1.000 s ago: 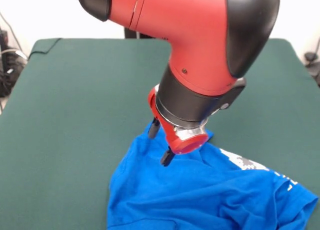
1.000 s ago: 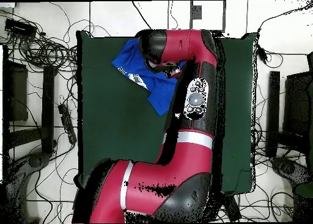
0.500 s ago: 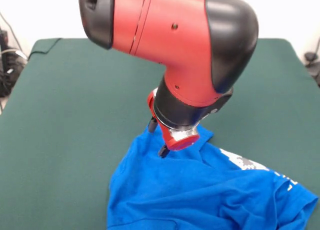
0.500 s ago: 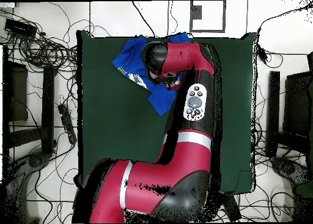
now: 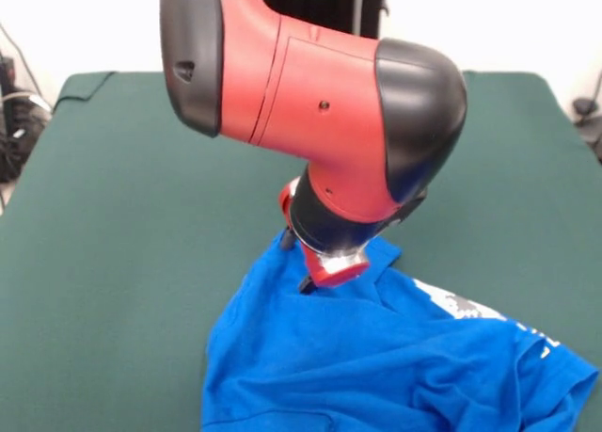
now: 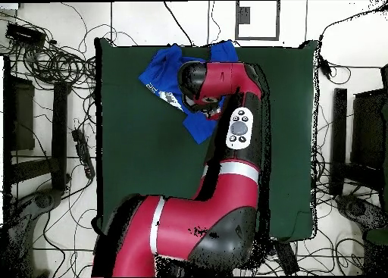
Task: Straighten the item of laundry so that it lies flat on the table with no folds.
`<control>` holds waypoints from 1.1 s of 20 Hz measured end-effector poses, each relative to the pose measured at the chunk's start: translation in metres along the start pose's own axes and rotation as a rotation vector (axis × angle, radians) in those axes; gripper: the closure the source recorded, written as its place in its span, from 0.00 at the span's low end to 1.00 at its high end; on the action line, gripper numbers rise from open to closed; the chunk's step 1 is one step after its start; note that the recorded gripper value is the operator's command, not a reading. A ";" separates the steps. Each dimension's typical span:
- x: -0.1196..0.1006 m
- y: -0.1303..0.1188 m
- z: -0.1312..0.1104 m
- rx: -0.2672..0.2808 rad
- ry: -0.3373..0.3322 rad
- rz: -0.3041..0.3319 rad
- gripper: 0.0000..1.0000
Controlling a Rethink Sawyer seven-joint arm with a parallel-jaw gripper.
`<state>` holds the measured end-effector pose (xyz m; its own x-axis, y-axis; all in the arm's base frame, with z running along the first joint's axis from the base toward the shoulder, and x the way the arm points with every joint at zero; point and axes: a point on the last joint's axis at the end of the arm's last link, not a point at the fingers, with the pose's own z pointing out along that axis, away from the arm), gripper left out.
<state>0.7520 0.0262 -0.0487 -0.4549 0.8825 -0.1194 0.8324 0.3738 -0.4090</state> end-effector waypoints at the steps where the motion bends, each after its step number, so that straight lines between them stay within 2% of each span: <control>1: 0.000 0.000 0.000 0.000 0.000 0.000 0.00; 4: -0.001 0.000 0.000 0.000 0.001 0.001 0.00; 5: -0.001 0.000 0.000 -0.001 0.002 0.002 1.00; 18: -0.003 -0.004 0.007 0.007 0.012 0.006 1.00; 22: -0.002 -0.014 0.009 0.008 -0.010 -0.004 1.00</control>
<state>0.7384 0.0171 -0.0512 -0.4612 0.8781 -0.1272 0.8282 0.3746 -0.4169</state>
